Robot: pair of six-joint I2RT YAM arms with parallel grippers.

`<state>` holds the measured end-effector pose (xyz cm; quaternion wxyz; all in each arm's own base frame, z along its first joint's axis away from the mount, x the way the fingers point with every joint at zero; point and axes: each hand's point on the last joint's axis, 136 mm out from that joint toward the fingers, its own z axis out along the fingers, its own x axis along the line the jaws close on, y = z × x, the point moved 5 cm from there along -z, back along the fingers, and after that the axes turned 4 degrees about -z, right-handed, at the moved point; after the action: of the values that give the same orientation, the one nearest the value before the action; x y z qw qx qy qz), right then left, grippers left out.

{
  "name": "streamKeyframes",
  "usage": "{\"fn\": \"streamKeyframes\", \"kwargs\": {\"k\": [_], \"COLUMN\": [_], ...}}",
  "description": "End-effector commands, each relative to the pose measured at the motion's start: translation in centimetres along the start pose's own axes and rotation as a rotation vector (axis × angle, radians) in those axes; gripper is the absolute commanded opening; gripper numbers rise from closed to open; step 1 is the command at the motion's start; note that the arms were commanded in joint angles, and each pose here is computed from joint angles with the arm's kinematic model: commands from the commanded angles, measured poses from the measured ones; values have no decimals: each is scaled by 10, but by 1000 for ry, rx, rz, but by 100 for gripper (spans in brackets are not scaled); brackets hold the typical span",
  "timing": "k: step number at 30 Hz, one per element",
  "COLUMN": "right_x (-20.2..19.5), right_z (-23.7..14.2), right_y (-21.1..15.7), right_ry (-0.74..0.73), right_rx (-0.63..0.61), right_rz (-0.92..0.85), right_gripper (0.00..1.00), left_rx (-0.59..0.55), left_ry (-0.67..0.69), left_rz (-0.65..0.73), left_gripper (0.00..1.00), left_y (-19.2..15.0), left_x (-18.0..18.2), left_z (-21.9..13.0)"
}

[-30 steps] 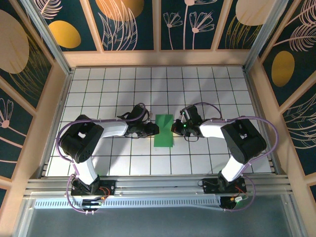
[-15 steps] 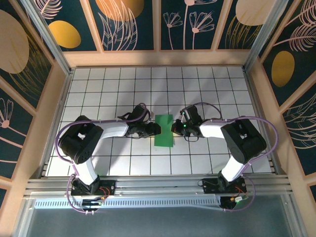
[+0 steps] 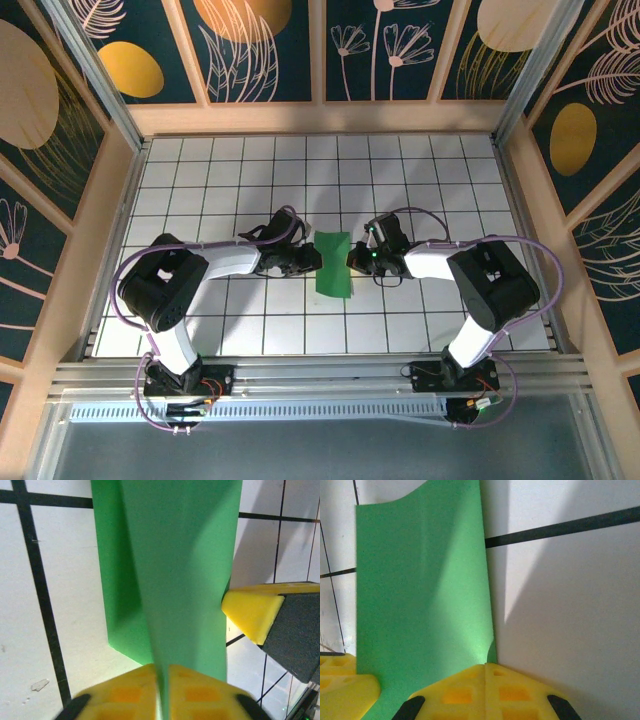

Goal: Fold a paper plane with a square sheet of paper (fold left side to right side)
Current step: Third fold the triangle at the center of the table.

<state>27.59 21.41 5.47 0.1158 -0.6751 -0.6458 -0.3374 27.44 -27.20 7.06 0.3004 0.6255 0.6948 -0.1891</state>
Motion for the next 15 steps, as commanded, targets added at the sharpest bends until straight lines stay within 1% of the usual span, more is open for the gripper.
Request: {"fn": "streamKeyframes", "kwargs": {"k": [1, 3, 4, 5, 9, 11, 13, 15], "right_x": [-6, 1, 5, 9, 22, 26, 28, 36], "right_z": [0, -3, -7, -10, -29, -39, -52, -62], "right_y": [-5, 1, 6, 10, 24, 27, 28, 18], "right_ry": [-43, -33, -28, -25, -32, -36, -43, -44], "right_rx": [22, 1, -17, -33, -110, -146, -188, -219], "right_rz": [-27, -56, -77, -96, -183, -223, -263, -326], "right_gripper": [0, 0, 1, 4, 23, 32, 39, 46], "left_rx": [6, 10, 10, 8, 14, 1, -5, -5], "left_ry": [3, -3, -7, -10, -16, -46, -62, -68], "left_rz": [-25, -50, -67, -80, -146, -161, -181, -200], "left_gripper": [4, 0, 0, 0, 0, 0, 0, 0], "left_y": [-5, -7, -8, -8, -12, -11, -12, -13], "left_x": [0, 1, 1, 1, 2, -5, -8, -8], "left_z": [-5, -6, -7, -7, -8, -16, -18, -20]}}
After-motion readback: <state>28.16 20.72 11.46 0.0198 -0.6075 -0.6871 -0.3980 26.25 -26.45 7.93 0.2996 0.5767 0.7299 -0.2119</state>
